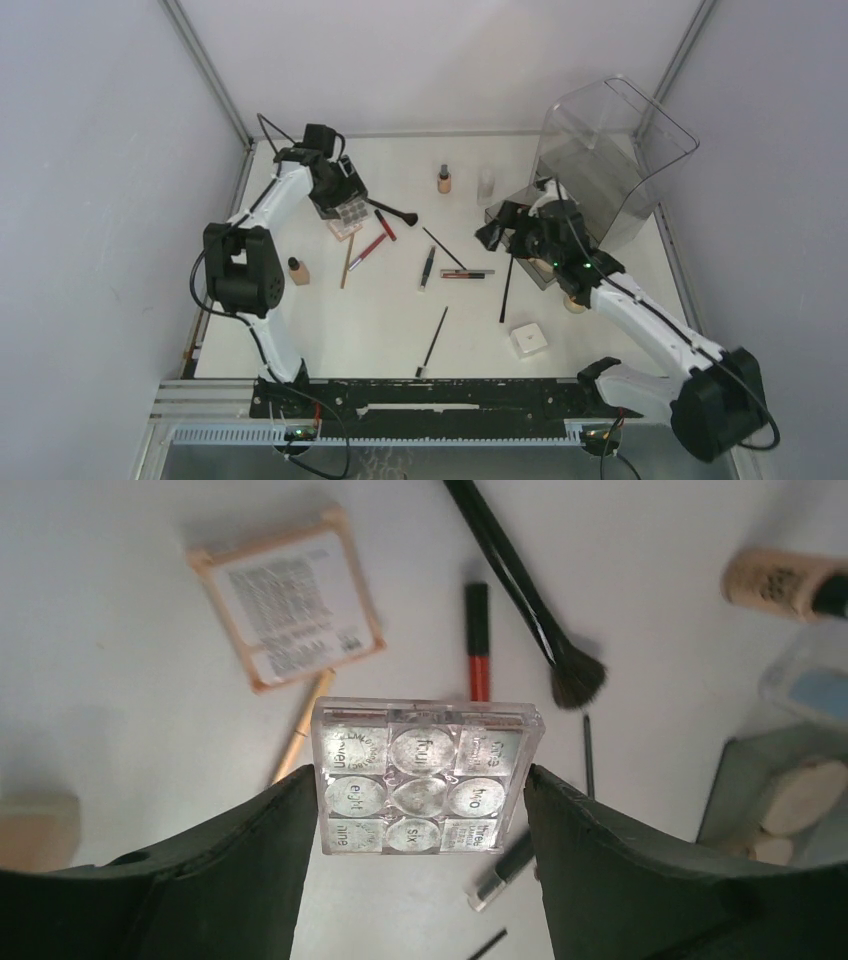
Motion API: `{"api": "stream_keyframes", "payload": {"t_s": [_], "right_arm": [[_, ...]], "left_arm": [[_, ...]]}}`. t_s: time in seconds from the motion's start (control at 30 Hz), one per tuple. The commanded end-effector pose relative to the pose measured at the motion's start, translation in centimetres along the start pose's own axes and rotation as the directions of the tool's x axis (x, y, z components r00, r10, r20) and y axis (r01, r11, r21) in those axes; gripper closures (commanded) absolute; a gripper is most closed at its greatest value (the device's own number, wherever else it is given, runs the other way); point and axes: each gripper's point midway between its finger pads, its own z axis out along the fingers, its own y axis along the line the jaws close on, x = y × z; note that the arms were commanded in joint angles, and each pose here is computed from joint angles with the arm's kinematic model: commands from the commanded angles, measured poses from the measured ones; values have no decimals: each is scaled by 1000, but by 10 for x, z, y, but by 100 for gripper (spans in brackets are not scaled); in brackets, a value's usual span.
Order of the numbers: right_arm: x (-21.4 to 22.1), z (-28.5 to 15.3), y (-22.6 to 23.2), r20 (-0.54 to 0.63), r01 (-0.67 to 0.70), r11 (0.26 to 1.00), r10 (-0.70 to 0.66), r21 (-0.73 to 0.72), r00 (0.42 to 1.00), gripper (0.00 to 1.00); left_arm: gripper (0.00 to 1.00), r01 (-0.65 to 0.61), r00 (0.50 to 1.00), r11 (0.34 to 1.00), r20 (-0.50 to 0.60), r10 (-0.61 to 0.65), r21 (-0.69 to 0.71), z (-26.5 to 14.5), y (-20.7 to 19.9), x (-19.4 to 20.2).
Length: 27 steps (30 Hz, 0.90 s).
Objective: Organize the makeup
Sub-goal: Place the makeup in the drawer.
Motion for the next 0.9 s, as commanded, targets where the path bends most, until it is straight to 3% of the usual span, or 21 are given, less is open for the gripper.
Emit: {"api": "stream_keyframes", "payload": {"t_s": [0.0,0.17,0.47,0.73,0.87], "right_arm": [[-9,20,91,15,-62,937,71,-343,997,0],[5,51,124,-80,-163,876,142,-454,987,0],[15,86,145,-48,-111,849,101,-516,994,3],[11,111,153,-89,-149,819,120,-553,989,21],[16,121,159,-118,-148,807,97,-572,988,38]], "left_arm": [[22,-1,999,983,42,-7,186,-42,-51,22],[22,-3,1000,954,-5,5,301,-60,-90,60],[23,-22,998,913,-44,43,407,-87,-125,93],[23,-23,998,912,-37,42,409,-93,-121,98],[23,-25,998,908,-44,47,418,-94,-121,101]]}}
